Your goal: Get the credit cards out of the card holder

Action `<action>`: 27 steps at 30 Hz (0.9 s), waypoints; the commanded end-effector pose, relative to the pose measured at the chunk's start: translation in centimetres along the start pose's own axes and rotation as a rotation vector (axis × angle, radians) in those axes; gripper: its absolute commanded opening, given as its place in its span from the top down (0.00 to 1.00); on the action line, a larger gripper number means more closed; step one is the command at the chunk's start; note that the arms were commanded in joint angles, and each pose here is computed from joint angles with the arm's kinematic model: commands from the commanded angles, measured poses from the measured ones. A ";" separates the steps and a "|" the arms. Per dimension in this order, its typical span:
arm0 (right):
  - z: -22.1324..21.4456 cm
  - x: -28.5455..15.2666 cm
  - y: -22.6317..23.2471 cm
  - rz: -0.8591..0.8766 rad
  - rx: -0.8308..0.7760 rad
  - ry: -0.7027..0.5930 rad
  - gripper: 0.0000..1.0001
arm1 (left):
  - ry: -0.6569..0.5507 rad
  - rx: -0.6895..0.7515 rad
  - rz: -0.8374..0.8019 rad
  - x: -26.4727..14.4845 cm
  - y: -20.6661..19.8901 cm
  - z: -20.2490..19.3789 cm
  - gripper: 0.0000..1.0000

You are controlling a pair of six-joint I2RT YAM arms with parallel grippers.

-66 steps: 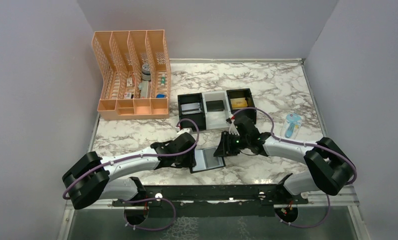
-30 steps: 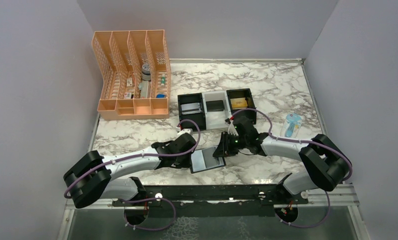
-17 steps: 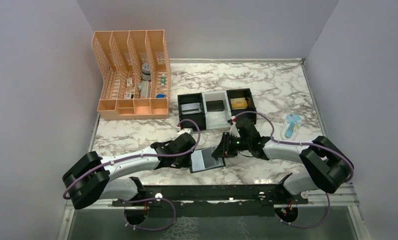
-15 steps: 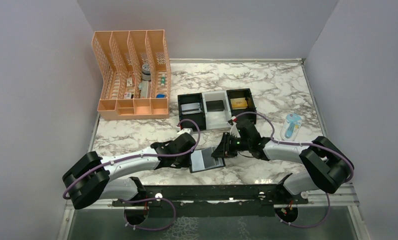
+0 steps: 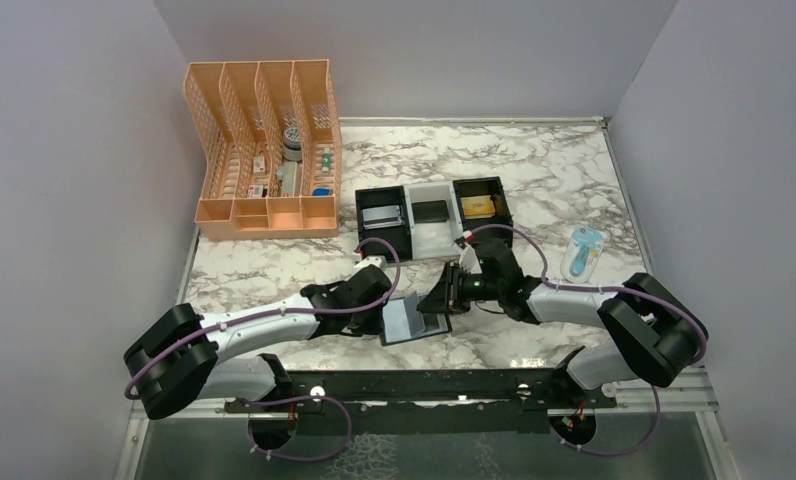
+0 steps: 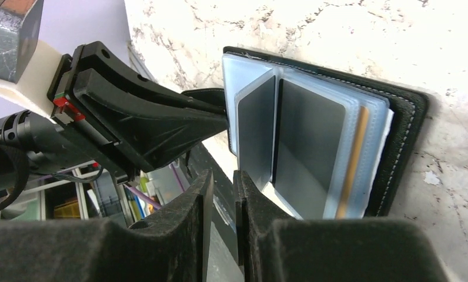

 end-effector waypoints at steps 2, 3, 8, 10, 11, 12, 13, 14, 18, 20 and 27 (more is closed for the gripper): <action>-0.1 0.1 1.1 0.080 -0.027 0.024 0.79 | -0.049 0.005 -0.068 -0.7 -1.5 1.1 0.86; -0.1 0.1 1.3 0.090 -0.029 0.030 0.80 | -0.051 0.003 -0.070 -0.7 -1.5 1.2 0.86; 0.2 0.5 1.8 0.119 -0.043 0.048 0.78 | -0.052 -0.001 -0.080 -0.6 -1.6 1.1 0.86; 0.2 0.7 1.8 0.128 -0.044 0.064 0.77 | -0.052 -0.001 -0.081 -0.6 -1.6 1.1 0.86; 0.2 0.8 1.8 0.132 -0.044 0.072 0.77 | -0.054 -0.001 -0.083 -0.6 -1.7 1.2 0.86; 0.2 0.9 1.8 0.133 -0.045 0.080 0.77 | -0.052 -0.002 -0.083 -0.6 -1.7 1.2 0.86; 0.2 1.0 1.9 0.135 -0.046 0.086 0.76 | -0.053 -0.002 -0.084 -0.6 -1.7 1.2 0.86; 0.2 1.1 1.9 0.135 -0.046 0.090 0.76 | -0.053 -0.002 -0.086 -0.6 -1.7 1.2 0.86; 0.2 1.5 1.9 0.139 -0.047 0.104 0.75 | -0.055 0.000 -0.087 -0.7 -1.8 1.3 0.86; 0.2 1.6 2.0 0.144 -0.049 0.112 0.73 | -0.061 0.001 -0.088 -0.7 -1.9 1.5 0.85; 0.1 2.2 2.1 0.153 -0.054 0.144 0.68 | -0.076 -0.001 -0.076 -1.0 -1.9 1.7 0.83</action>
Point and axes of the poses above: each gripper's point midway between its finger pads, its own x axis out along the fingers, its own y axis along the line the jaws close on, z = x × y, the point moved 6 cm from there along -x, back along the fingers, and after that the axes turned 2 degrees about -x, right-handed, at the moved point
